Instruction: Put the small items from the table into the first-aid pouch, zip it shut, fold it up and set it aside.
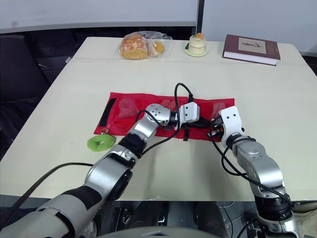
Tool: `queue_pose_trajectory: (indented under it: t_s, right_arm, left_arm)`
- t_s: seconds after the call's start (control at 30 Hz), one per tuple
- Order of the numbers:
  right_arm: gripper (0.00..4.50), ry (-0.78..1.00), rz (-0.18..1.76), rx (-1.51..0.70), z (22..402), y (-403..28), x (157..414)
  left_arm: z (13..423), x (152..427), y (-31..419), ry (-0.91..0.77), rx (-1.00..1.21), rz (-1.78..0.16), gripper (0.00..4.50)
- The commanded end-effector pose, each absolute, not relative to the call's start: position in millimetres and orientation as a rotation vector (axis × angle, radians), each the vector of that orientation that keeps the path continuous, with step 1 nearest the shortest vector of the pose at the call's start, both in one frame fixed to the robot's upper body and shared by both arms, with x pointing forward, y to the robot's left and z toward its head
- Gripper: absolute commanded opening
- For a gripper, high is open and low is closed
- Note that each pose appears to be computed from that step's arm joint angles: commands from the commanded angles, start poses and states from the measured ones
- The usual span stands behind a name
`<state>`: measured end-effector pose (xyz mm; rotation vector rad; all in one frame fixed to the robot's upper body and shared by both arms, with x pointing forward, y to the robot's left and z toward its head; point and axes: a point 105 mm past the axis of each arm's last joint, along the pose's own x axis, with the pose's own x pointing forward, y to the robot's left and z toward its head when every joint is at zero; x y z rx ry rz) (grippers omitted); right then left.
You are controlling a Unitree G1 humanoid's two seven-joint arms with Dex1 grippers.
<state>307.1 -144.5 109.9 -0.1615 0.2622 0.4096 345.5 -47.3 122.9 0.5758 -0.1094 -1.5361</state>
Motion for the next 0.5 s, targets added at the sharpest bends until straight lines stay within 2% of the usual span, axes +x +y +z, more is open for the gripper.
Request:
queue_pose_trajectory:
  t_s: [0.03,0.17,0.2,0.43,0.5]
  right_arm:
    - [0.03,0.104,0.574,-0.207,142.4,-139.4,275.2]
    - [0.03,0.085,0.597,-0.192,144.4,-154.4,254.2]
    - [0.26,0.086,0.591,-0.185,144.2,-158.9,250.6]
    - [2.59,0.100,0.442,-0.143,140.0,-196.3,240.3]
    - [3.69,0.101,0.416,-0.121,138.9,-201.5,238.3]
  left_arm:
    - [131.8,344.8,-58.2,-0.144,0.565,-1.530,0.00]
    - [134.3,342.8,-68.8,-0.155,0.541,-1.532,0.00]
    - [135.4,342.3,-72.1,-0.159,0.534,-1.533,0.00]
    - [143.7,341.2,-93.2,-0.171,0.497,-1.528,0.00]
    - [146.2,343.3,-94.2,-0.170,0.475,-1.517,0.00]
